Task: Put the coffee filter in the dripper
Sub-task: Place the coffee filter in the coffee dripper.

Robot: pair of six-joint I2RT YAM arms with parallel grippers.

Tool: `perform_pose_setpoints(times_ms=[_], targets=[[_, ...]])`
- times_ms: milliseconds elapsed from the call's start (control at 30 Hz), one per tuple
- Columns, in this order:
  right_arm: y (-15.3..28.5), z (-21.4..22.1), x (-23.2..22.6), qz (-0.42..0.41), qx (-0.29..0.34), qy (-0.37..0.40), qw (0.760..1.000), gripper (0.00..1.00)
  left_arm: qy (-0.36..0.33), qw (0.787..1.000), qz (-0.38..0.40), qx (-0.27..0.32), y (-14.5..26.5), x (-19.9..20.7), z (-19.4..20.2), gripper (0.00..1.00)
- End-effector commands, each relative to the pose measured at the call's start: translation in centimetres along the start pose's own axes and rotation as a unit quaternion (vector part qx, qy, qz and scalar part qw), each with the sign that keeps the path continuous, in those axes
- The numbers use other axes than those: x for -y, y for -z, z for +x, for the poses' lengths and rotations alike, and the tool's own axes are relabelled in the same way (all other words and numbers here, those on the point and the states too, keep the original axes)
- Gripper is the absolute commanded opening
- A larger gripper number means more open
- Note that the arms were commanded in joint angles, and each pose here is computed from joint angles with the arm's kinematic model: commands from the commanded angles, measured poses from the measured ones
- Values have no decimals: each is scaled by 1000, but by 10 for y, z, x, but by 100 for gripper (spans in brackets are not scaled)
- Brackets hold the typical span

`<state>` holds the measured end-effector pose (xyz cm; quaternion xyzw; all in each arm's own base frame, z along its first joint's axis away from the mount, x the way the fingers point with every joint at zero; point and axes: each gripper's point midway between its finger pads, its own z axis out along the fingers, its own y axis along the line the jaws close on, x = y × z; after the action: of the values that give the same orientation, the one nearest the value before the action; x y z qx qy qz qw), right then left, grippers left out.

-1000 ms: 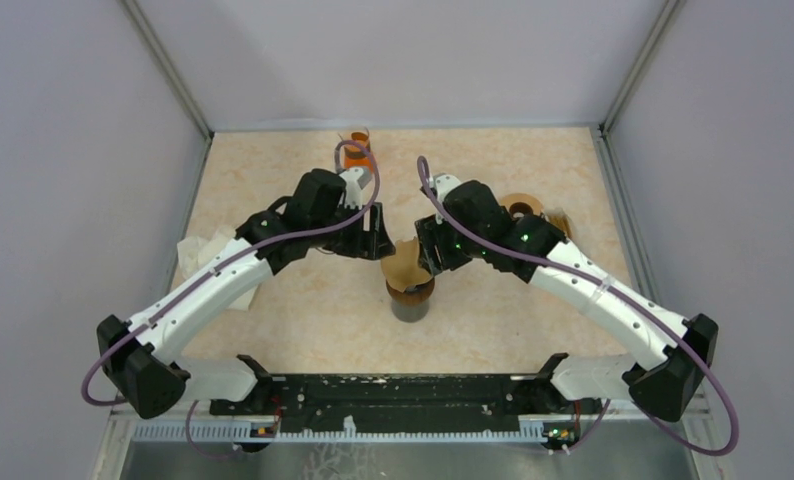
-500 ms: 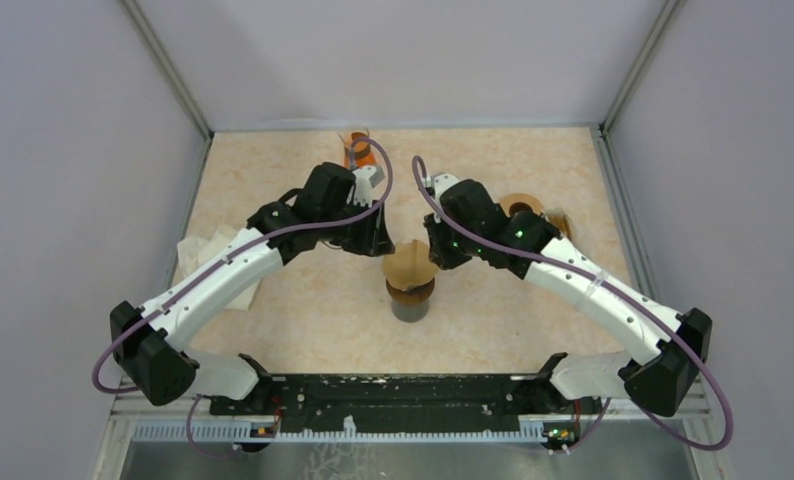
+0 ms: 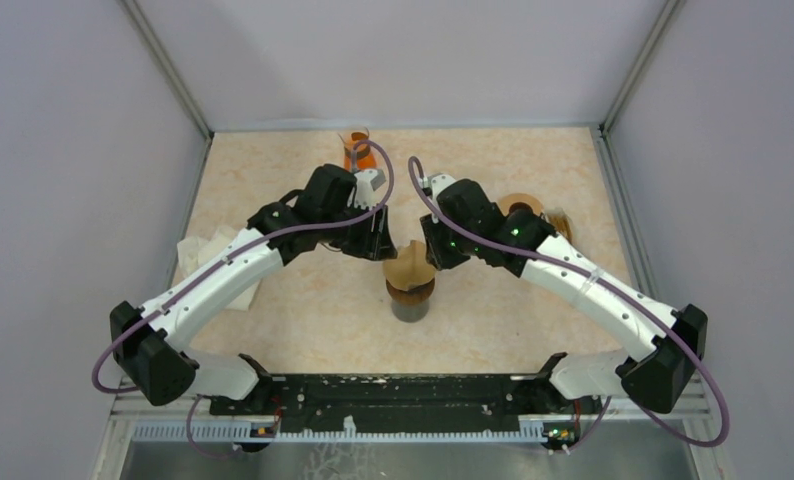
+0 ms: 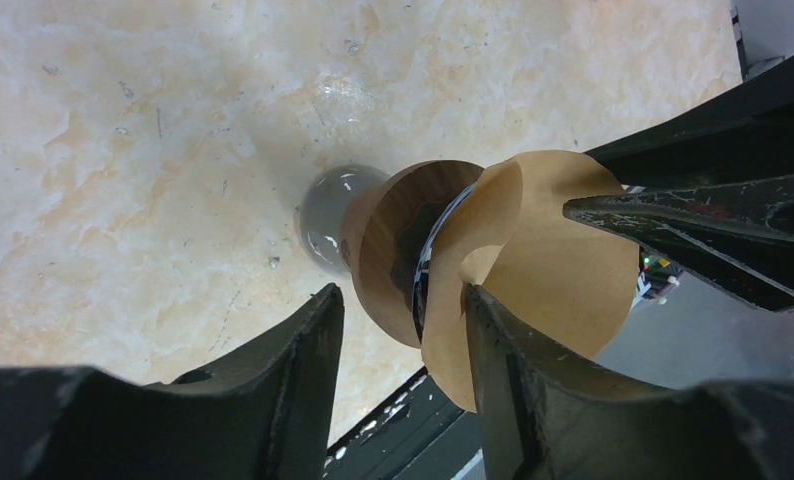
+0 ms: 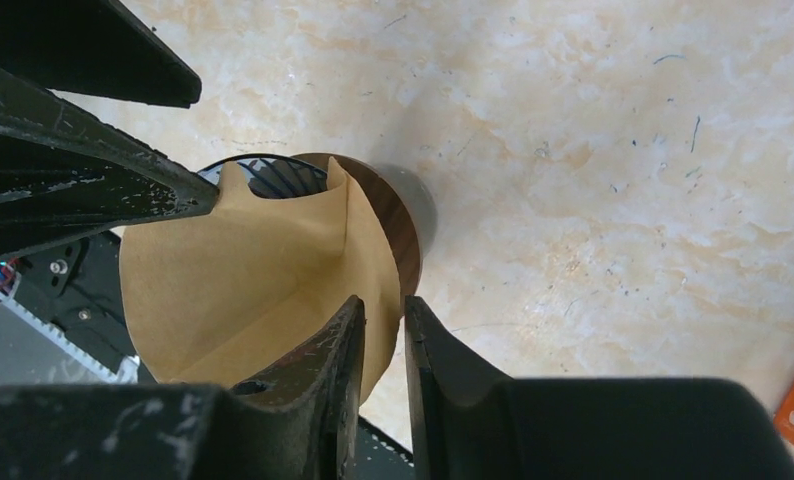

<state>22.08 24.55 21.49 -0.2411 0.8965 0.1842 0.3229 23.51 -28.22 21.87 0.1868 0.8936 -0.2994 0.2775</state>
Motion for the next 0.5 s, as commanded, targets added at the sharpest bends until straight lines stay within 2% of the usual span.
perform_pose_setpoints(times_ms=[0, 167, 467], targets=[[11, -24, -9, -15, 39, 5, 999, 26, -3, 1000, 4, 13, 10, 5, -3, 57], [16, -28, -8, -13, 49, 3, 999, 39, 2, 1000, -4, 28, 12, 2, -6, 66], [26, -34, -7, -10, 68, -1, 998, 53, 5, 998, -15, 59, 22, -2, -10, 82]])
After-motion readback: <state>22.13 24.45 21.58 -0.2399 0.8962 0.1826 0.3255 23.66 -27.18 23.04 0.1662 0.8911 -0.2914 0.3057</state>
